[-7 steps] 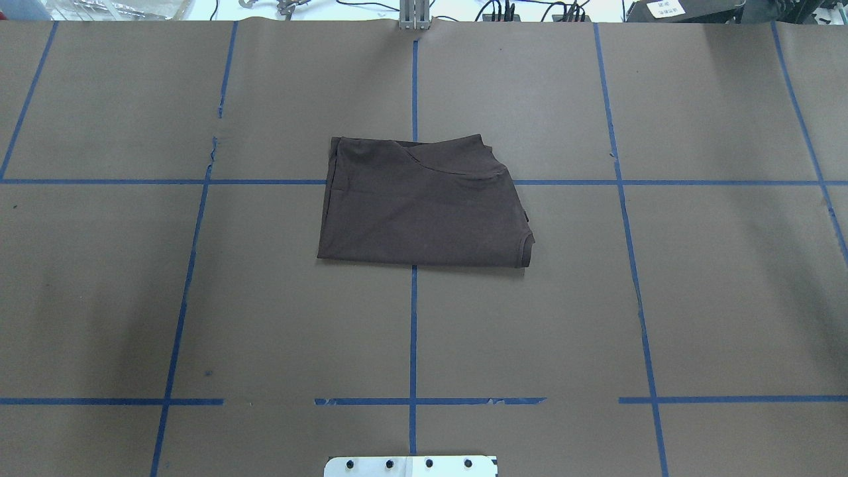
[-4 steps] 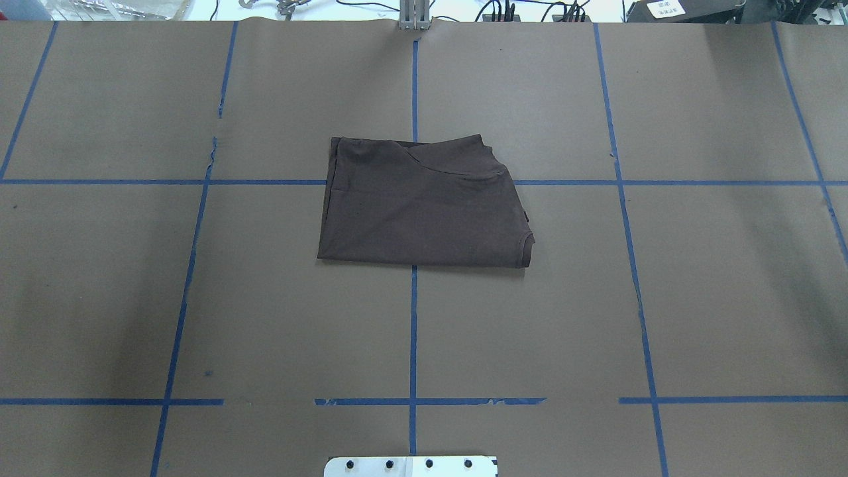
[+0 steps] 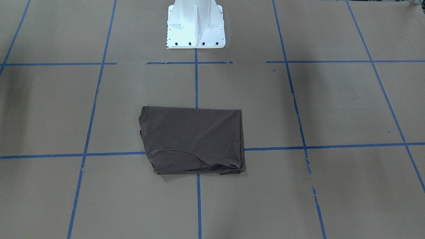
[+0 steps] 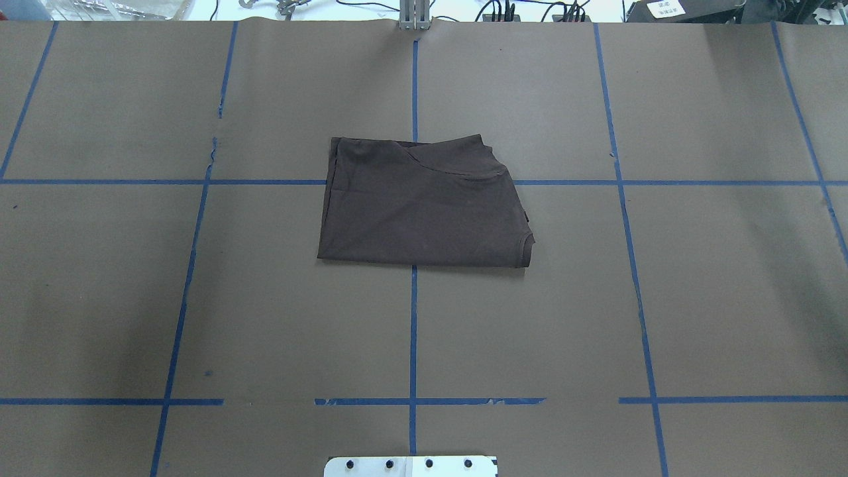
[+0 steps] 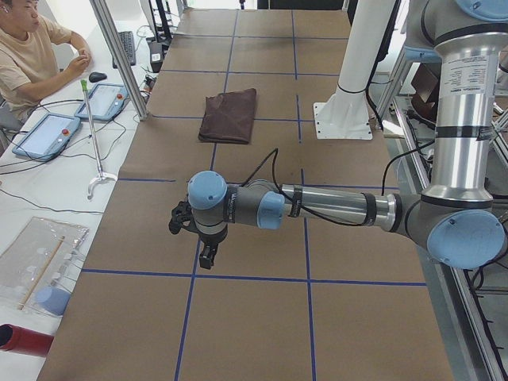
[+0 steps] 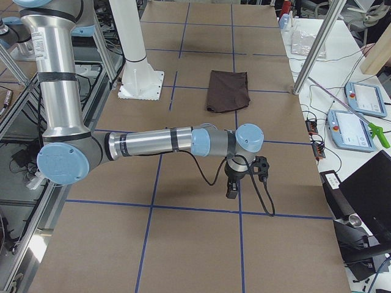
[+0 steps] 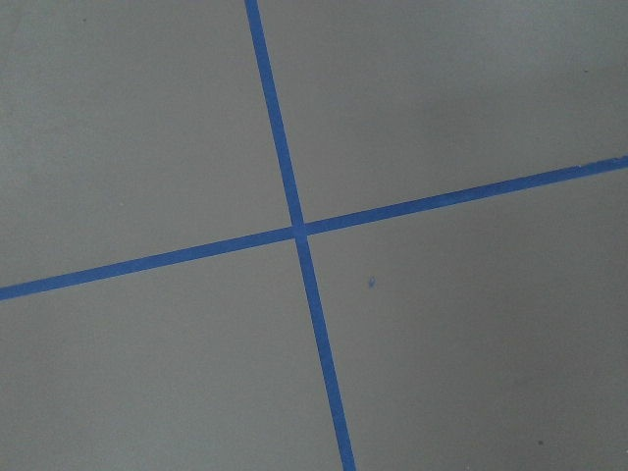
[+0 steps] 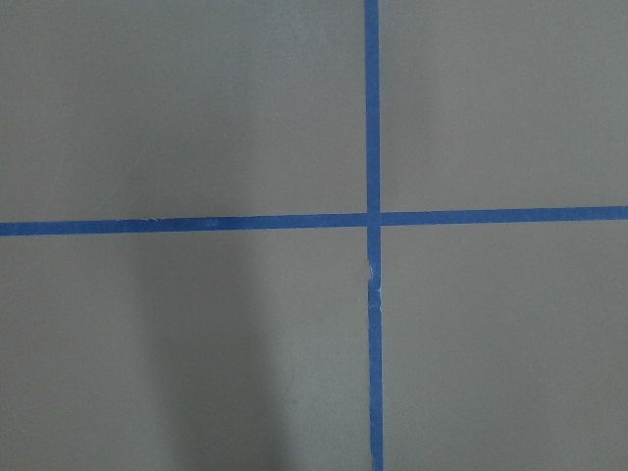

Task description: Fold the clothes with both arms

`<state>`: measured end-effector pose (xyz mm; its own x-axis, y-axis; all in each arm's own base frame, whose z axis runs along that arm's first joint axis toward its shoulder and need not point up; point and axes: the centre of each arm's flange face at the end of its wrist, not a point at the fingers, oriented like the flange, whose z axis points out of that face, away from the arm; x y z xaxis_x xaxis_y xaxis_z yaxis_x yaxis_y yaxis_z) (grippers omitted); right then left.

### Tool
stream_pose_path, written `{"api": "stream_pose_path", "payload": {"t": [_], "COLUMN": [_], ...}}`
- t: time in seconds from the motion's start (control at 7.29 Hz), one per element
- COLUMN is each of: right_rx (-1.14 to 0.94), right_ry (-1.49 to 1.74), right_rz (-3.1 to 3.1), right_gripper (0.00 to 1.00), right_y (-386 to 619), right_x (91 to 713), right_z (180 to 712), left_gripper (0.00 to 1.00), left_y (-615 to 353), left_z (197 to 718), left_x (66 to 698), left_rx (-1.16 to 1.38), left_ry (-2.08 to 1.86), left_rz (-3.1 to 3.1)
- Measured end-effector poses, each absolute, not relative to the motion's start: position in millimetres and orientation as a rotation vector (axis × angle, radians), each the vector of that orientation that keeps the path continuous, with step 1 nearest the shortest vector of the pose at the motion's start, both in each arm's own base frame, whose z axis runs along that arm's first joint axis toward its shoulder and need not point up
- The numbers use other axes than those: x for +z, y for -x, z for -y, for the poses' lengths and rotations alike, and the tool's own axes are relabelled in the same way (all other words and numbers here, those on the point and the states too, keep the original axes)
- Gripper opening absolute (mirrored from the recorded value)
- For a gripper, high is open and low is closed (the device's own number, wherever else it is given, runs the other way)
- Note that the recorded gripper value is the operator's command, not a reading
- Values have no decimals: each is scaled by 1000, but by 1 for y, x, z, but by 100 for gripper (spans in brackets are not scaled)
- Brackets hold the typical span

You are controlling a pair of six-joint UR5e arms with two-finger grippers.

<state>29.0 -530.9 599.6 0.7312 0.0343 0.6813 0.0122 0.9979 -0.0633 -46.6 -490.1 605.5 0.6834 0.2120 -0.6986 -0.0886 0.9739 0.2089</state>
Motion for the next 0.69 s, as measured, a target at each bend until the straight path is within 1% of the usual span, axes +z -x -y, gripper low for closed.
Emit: {"api": "stream_pose_path", "payload": {"t": [0.27,0.69], "right_rx": [-9,-22], "right_ry": [64,59], "right_rz": [747,783], "right_gripper": [100,100], "right_y": [-19,-11], "right_x": [596,587], "right_z": [534,533], "left_gripper": [100,100], "left_y": [46,44], "left_z": [480,484], "left_x": [606,602], "left_rx": [171,182], "left_ry": [-160,-175], "left_rz": [-802,-807]}}
